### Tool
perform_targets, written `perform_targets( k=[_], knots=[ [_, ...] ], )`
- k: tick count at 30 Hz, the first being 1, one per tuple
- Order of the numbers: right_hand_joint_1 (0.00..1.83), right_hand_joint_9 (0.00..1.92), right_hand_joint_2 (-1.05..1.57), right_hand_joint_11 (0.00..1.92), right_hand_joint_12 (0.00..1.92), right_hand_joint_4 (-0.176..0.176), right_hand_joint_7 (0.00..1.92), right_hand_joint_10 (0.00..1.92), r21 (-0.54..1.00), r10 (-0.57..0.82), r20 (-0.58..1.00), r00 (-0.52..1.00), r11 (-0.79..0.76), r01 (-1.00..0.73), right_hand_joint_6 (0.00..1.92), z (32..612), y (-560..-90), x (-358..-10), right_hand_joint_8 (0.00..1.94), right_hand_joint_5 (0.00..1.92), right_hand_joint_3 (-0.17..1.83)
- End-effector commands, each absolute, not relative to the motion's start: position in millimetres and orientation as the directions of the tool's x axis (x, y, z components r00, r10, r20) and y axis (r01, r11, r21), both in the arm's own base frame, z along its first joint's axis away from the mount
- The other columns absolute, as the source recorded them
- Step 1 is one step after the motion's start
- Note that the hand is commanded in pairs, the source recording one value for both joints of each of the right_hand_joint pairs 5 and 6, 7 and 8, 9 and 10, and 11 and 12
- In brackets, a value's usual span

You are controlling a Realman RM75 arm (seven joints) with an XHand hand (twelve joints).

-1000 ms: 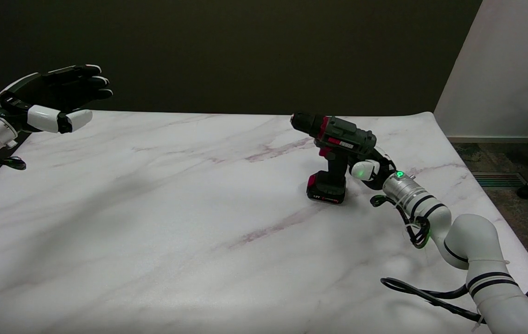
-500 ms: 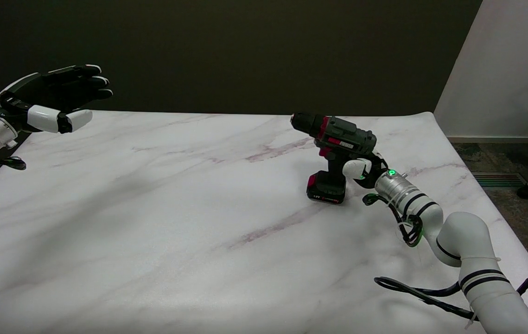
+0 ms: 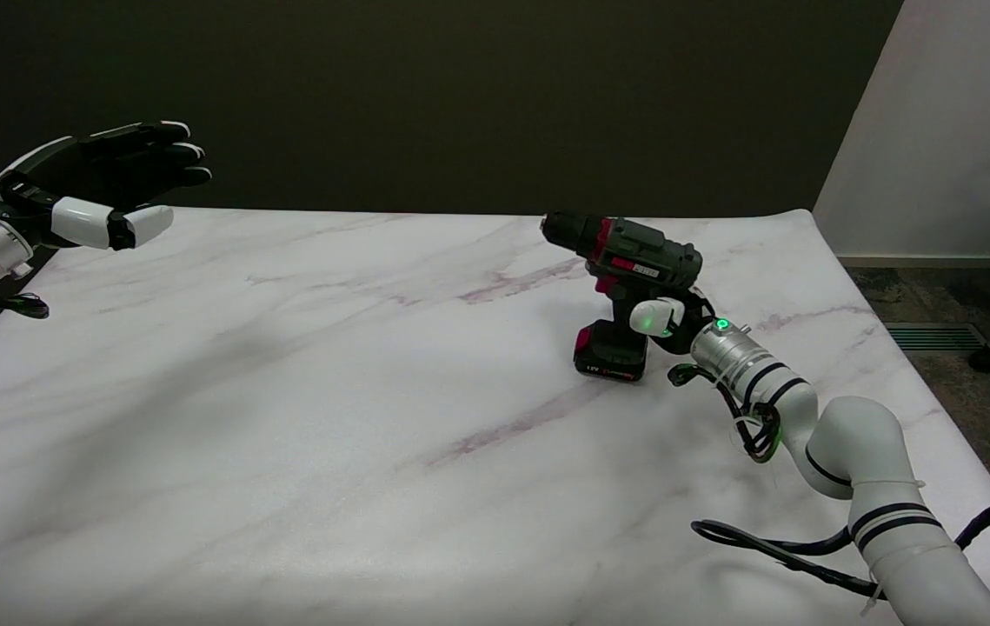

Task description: Pick up the power screwdriver.

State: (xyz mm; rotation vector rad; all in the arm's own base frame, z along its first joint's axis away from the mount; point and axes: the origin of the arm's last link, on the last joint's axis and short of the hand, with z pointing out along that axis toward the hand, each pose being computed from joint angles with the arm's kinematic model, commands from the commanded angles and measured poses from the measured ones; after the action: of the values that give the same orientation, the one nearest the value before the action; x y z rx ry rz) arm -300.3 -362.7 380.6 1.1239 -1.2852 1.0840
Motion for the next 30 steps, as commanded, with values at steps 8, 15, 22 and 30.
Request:
perform_targets(
  k=[8, 15, 22, 30],
  knots=[
    [1.07, 0.12, -0.43, 0.0, 0.0, -0.176, 0.26, 0.12, -0.009, -0.047, 0.999, -0.016, 0.145, -0.989, 0.01, 367.7, -367.4, -303.2, 0.26, 0.01, 0.31],
    [1.09, 0.14, -0.33, 0.0, 0.0, -0.176, 0.27, 0.14, -0.014, -0.038, 0.999, -0.02, 0.152, -0.988, 0.01, 370.3, -364.1, -306.1, 0.27, 0.01, 0.32],
    [1.1, 0.15, -0.31, 0.0, 0.0, -0.176, 0.27, 0.15, -0.016, -0.023, 1.0, -0.019, 0.158, -0.987, 0.02, 372.9, -362.9, -308.3, 0.27, 0.02, 0.37],
    [1.14, 0.36, -0.16, 0.06, 0.06, -0.176, 0.35, 0.36, -0.008, 0.002, 1.0, -0.008, 0.164, -0.986, 0.04, 377.5, -362.4, -309.1, 0.35, 0.04, 0.36]
  ],
)
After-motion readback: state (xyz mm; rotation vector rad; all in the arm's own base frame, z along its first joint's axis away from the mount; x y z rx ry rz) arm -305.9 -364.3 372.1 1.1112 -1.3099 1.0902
